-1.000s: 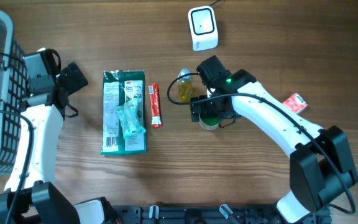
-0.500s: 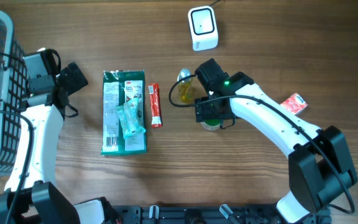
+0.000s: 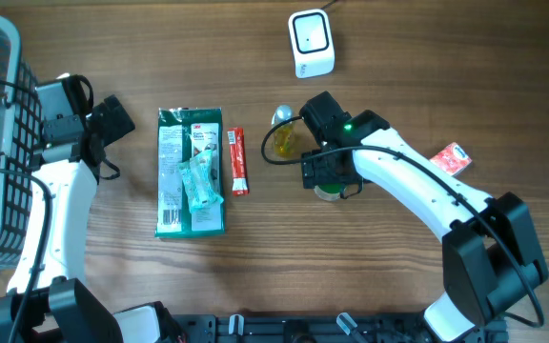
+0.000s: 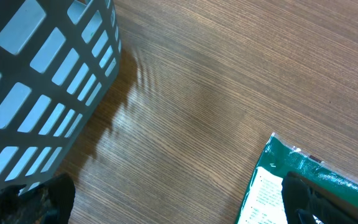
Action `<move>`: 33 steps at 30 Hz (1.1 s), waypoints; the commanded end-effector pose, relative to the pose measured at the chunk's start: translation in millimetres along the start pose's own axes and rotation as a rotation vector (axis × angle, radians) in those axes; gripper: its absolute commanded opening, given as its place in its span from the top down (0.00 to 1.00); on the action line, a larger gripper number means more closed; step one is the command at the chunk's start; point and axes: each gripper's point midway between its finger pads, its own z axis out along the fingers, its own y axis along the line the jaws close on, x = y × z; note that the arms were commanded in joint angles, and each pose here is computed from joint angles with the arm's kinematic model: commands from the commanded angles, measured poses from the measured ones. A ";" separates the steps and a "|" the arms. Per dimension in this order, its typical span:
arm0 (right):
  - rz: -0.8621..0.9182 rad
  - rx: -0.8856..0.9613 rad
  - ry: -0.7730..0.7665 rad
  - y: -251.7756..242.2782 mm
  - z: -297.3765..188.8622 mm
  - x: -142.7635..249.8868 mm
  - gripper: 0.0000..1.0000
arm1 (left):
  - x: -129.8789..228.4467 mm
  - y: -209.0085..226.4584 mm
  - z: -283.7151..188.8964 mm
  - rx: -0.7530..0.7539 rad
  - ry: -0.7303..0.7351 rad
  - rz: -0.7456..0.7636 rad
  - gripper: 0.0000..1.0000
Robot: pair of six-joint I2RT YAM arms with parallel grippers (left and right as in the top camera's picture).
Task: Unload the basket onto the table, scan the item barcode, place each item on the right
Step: 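Close the right gripper on the green-capped jar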
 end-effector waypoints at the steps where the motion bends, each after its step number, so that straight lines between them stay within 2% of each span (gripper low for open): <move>1: -0.019 0.001 0.019 1.0 9.6 6.0 0.07 | -8.3 0.3 -5.5 0.005 -0.024 0.004 0.00; 12: -0.022 0.036 0.022 -4.0 36.7 9.5 0.07 | -8.3 0.3 -5.5 0.005 -0.024 0.004 0.00; 17: -0.021 0.030 0.009 -1.4 41.2 5.3 0.12 | -8.3 0.3 -5.5 0.005 -0.024 0.004 0.00; 33: -0.041 0.040 0.031 -4.3 44.5 9.1 0.18 | -8.3 0.3 -5.5 0.005 -0.024 0.004 0.00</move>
